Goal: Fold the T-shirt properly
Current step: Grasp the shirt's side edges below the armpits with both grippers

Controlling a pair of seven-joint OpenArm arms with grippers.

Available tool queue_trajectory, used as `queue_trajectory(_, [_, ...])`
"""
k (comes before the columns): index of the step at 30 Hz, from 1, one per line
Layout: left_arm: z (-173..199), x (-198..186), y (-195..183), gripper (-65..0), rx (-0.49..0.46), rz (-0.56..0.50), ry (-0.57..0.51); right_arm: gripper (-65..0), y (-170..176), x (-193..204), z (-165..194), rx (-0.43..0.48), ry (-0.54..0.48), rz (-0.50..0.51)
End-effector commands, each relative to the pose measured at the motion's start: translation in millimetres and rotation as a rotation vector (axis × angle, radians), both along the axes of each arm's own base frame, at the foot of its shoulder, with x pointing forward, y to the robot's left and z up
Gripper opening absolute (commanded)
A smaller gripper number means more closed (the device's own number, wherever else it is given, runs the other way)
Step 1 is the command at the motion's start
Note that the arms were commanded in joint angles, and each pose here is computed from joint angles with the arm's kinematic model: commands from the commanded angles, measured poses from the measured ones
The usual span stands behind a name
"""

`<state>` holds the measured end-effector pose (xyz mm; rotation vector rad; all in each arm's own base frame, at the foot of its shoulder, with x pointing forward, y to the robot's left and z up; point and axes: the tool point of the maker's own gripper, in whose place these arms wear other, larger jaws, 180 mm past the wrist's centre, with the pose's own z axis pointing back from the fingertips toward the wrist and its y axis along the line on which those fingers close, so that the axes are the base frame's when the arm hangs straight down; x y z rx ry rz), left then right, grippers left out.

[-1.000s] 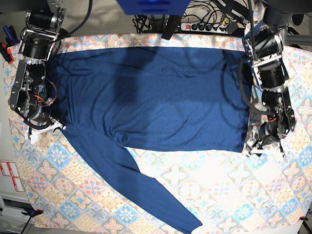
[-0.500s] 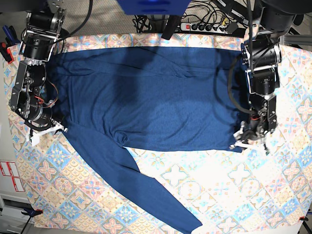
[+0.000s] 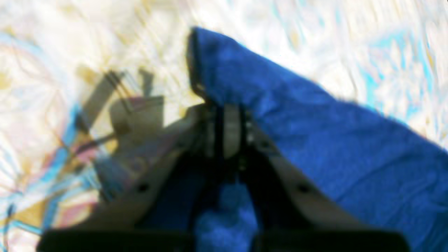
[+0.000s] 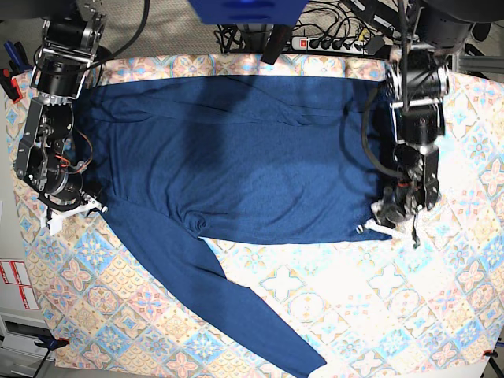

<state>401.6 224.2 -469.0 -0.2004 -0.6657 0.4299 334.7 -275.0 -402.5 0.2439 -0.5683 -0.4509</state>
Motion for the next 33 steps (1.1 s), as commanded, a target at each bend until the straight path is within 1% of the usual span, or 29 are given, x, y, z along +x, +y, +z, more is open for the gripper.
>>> queue_trajectory(1, [17, 13, 0, -65.0, 0.004, -0.015, -0.041, -44.7, -7, 12, 16, -0.019, -0.05, 0.001])
queue_trajectory(5, [28, 12, -4, -65.0, 0.011, -0.046, -0.067, -44.7, -4, 13, 14, -0.021, -0.044, 0.014])
queue_trajectory(7, [33, 9, -5, -65.0, 0.018, -0.056, -0.08, -44.7, 5, 22, 18, -0.032, -0.048, 0.052])
queue_trajectory(9, [40, 8, -5, -65.0, 0.03, -0.065, -0.104, -44.7, 14, 32, 23, -0.069, -0.051, 0.102])
queue_trajectory(12, [49, 4, -7, -65.0, 0.045, -0.077, -0.139, -44.6, 15, 33, 19, -0.181, -0.013, 0.179])
queue_trajectory(14, [53, 0, -8, -65.0, 0.053, -0.084, -0.153, -43.2, 19, 41, 22, -0.257, -0.005, 0.229])
queue_trajectory(15, [55, -1, -9, -65.0, 0.056, -0.087, -0.16, -41.5, 22, 44, 23, -0.291, -0.003, 0.254])
queue_trajectory(18, [55, -8, -10, -65.0, 0.06, -0.094, -0.165, -33.6, 21, 49, 23, -0.413, 0.018, 0.31])
queue_trajectory(21, [57, -16, -12, -65.0, 0.069, -0.103, -0.174, -26.3, 20, 56, 25, -0.524, -0.002, 0.353])
queue_trajectory(23, [59, -21, -13, -65.0, 0.074, -0.11, -0.182, -23.0, 16, 62, 24, -0.614, -0.03, 0.377])
queue_trajectory(25, [61, -25, -12, -65.0, 0.082, -0.114, -0.19, -22.1, 6, 62, 14, -0.671, -0.026, 0.386])
queue_trajectory(29, [70, -34, -6, -65.0, 0.114, -0.128, -0.208, -22.1, -11, 63, -10, -0.73, -0.008, 0.399])
queue_trajectory(31, [72, -37, -6, -65.0, 0.12, -0.133, -0.213, -22.2, -12, 63, -24, -0.722, -0.003, 0.452])
queue_trajectory(33, [73, -38, -6, -65.0, 0.124, -0.135, -0.218, -22.2, -14, 60, -35, -0.703, 0.003, 0.529])
